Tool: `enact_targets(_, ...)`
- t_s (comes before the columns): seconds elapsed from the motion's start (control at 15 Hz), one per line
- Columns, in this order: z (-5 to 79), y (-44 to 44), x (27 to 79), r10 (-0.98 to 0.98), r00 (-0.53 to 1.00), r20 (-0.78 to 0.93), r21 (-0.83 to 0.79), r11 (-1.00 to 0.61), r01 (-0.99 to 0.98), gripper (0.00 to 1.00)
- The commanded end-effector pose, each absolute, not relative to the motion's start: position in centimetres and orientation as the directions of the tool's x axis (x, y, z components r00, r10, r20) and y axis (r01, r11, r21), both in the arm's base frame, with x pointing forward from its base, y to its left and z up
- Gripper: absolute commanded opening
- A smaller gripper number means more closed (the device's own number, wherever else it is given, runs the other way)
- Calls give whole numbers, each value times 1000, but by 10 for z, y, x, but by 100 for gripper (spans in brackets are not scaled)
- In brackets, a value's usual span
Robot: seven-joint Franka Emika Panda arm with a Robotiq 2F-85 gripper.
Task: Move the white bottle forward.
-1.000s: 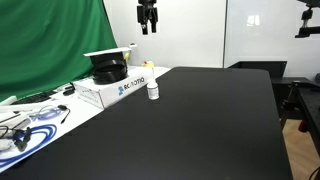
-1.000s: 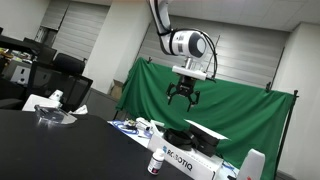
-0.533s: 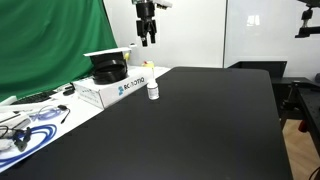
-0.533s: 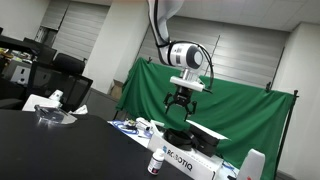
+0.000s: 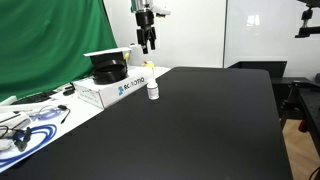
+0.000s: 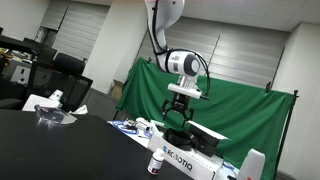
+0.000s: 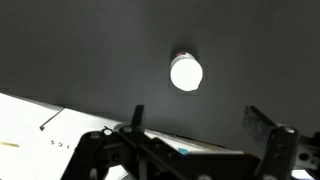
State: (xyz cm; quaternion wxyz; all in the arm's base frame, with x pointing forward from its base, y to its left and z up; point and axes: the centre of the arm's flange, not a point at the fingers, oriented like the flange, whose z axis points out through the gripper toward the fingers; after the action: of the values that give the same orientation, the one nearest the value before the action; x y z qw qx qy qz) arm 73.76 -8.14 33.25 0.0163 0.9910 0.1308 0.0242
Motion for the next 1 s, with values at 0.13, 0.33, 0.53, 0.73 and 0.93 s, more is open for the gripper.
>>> enact_targets(0.13, 312, -71, 751, 269, 961, 67, 27, -963, 268, 100)
enact_targets(0.33, 296, -68, 755, 276, 958, 79, 33, -961, 274, 100)
enact_targets(0.53, 280, -70, 758, 275, 958, 85, 38, -961, 272, 100)
enact_targets(0.73, 264, -73, 759, 274, 959, 80, 37, -962, 272, 100)
enact_targets(0.93, 248, -72, 758, 271, 960, 67, 33, -963, 269, 100)
